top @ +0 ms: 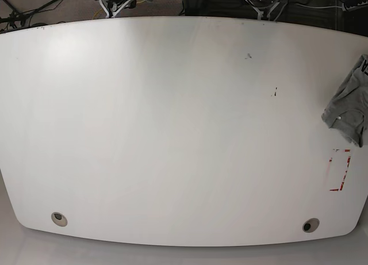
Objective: Fold the T-shirt properly
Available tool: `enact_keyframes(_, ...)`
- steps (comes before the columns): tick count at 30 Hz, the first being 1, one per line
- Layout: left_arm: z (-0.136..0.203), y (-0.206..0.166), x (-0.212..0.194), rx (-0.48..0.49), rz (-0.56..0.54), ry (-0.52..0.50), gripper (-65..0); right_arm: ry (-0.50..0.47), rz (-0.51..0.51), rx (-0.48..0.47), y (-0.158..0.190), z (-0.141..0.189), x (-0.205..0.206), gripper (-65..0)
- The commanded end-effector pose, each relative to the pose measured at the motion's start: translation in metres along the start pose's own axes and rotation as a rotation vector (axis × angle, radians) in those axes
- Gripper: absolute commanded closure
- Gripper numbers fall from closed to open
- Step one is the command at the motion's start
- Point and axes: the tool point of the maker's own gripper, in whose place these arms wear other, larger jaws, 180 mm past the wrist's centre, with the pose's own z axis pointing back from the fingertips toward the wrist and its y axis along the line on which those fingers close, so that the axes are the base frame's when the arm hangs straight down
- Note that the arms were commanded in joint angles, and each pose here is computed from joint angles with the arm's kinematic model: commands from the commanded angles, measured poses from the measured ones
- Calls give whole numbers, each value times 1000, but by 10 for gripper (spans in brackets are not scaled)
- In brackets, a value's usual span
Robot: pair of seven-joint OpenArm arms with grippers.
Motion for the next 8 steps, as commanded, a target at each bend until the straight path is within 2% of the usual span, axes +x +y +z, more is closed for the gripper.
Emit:
enact_keyframes(1,1,5,0,10,5,-2,-396,15,43,16,3,0,-4,-130)
enact_keyframes(8,1,4,-5,10,6,7,-396,29,56,44,20,-5,-10,-130)
